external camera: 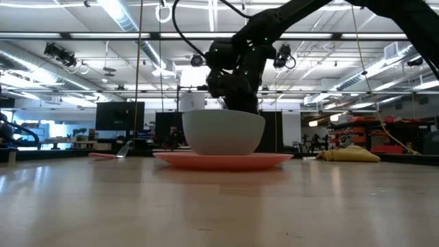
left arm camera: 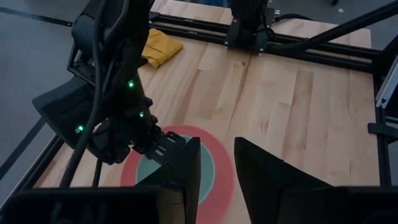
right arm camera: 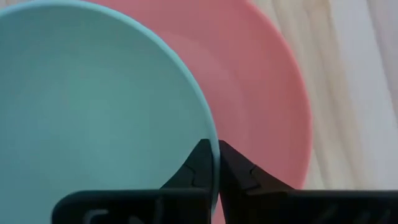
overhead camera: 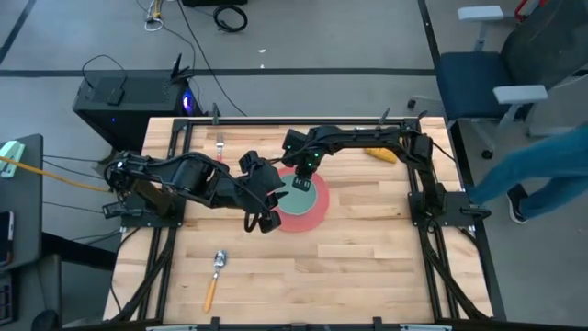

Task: Set table place
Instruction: Put the green bowl on top of the pink plate, then put the orange spoon into the green bowl

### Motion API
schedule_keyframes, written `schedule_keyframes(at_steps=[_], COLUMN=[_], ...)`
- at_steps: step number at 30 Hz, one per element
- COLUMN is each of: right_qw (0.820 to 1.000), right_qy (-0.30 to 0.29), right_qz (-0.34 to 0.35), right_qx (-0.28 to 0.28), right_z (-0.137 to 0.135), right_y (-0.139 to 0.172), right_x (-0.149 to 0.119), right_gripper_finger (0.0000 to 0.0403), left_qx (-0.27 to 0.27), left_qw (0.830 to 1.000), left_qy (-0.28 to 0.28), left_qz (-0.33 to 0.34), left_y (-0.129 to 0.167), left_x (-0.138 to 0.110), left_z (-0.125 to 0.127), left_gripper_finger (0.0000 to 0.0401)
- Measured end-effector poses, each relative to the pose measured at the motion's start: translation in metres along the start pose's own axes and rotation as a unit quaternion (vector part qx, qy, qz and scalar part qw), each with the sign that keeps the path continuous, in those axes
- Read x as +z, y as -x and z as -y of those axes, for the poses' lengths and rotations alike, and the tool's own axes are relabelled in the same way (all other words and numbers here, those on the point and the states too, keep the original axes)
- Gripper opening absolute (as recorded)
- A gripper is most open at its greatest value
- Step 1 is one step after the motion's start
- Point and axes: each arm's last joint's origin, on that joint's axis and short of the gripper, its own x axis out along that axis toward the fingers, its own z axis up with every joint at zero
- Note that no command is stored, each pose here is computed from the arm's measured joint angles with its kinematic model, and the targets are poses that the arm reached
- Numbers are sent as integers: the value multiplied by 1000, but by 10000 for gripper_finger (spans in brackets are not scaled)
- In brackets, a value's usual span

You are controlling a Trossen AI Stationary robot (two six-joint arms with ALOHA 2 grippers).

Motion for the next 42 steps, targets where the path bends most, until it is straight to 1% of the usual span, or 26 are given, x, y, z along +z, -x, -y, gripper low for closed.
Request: schedule_keyframes(at_steps=[7, 16, 18, 19, 22, 26, 29, 32, 35, 38, 42], right_qw=[999, 999, 999, 998, 997, 993, 989, 983, 977, 969, 957], right_qy=[14, 18, 27, 30, 37, 49, 57, 70, 94, 121, 153], right_qz=[20, 25, 24, 25, 62, 99, 133, 165, 191, 214, 244], right_qx=[-40, -38, -38, -38, -38, -38, -35, -31, -16, 4, 22], right_z=[0, -1, -2, -3, -7, -16, -25, -36, -52, -68, -86], right_y=[15, 19, 22, 26, 52, 88, 121, 151, 177, 199, 222], right_x=[1, 1, 1, 1, 5, 0, -9, -19, -32, -46, -62], right_gripper_finger=[47, 92, 106, 113, 132, 146, 148, 146, 143, 143, 143], left_qx=[0, 0, 0, 1, 11, 45, 68, 86, 81, 90, 130], left_qw=[1000, 1000, 1000, 1000, 998, 990, 974, 952, 931, 899, 850], left_qy=[0, 1, 15, 25, 54, 111, 176, 239, 286, 330, 369], left_qz=[0, 0, -1, -3, -22, -77, -129, -172, -209, -272, -353], left_y=[0, 0, 0, 0, 0, 4, 10, 17, 16, 13, 7], left_x=[0, 0, 0, -1, -5, -19, -31, -44, -58, -79, -116], left_z=[0, 0, 0, 0, -2, -6, -6, 0, 14, 28, 45], left_gripper_finger=[107, 107, 107, 107, 107, 107, 107, 107, 107, 107, 107])
